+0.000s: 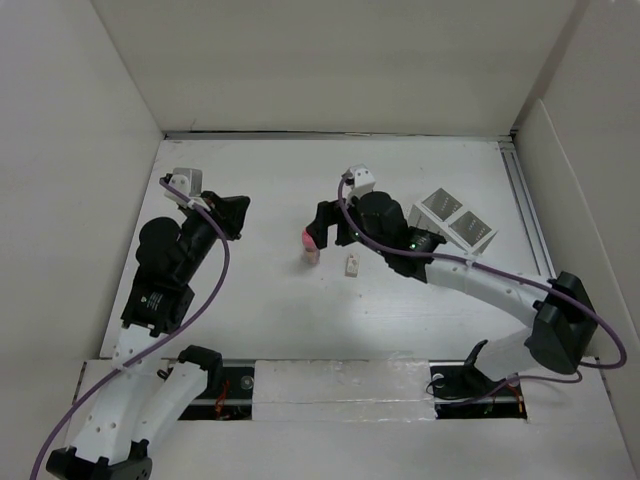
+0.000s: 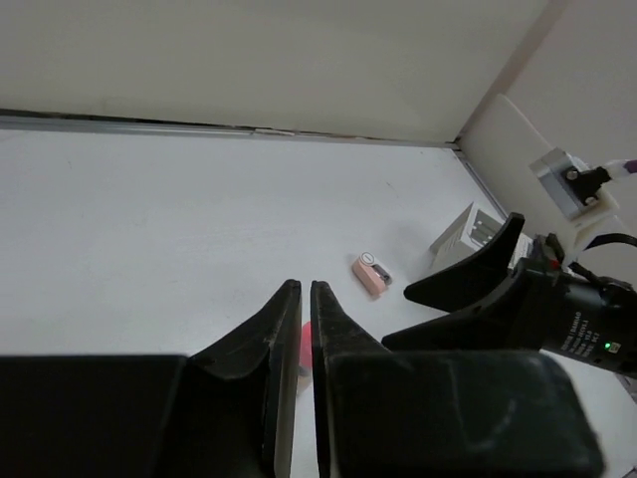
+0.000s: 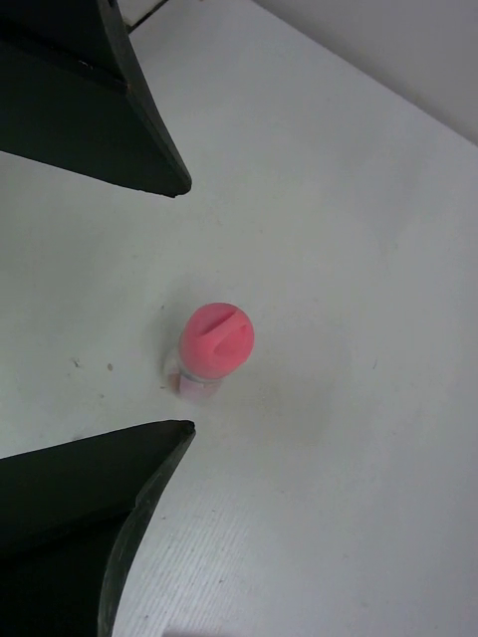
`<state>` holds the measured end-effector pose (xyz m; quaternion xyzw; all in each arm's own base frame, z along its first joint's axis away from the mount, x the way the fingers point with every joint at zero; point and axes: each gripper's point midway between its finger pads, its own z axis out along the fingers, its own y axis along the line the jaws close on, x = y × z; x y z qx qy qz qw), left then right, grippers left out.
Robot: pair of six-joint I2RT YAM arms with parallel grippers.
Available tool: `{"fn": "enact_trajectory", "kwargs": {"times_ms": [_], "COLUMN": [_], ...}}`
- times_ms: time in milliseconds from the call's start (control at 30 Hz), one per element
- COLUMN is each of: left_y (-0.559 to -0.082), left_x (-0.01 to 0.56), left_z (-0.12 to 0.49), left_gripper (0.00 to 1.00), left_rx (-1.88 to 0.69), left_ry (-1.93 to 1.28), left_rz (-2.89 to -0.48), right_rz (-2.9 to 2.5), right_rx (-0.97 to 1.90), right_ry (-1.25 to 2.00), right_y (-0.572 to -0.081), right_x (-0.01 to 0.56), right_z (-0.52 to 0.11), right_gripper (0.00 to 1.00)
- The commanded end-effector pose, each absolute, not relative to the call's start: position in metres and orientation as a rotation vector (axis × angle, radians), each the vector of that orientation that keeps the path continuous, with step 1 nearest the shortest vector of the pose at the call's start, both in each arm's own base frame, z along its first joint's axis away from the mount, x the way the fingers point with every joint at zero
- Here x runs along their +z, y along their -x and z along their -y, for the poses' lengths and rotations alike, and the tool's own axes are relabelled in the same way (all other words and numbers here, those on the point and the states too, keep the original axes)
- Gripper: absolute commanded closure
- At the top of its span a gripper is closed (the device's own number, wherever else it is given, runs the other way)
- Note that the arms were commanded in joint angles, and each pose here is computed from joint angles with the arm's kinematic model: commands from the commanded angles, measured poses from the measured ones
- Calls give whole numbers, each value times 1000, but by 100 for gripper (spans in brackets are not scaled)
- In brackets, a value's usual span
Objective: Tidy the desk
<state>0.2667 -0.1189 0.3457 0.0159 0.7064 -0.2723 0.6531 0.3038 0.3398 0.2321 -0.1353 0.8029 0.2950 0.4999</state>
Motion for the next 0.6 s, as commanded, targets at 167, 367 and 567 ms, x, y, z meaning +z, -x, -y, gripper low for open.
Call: {"fn": "enact_trajectory", "kwargs": {"times_ms": [167, 367, 567], "left_y": [-269, -269, -269], "left_x": [357, 357, 355], "left_z": [112, 113, 114], "left_gripper": [70, 62, 62], "left_rx": [-596, -598, -599], "left_ry": [2, 0, -5], "left_rz": [-1573, -1577, -1582], "right_rz": [-2045, -2099, -2132], "right_rx": [569, 519, 455], "right_ry": [337, 365, 393], "right_y": [-328, -343, -346], "right_x": [195, 175, 152], "right_z": [-360, -377, -384], "right_gripper": [0, 7, 14]}}
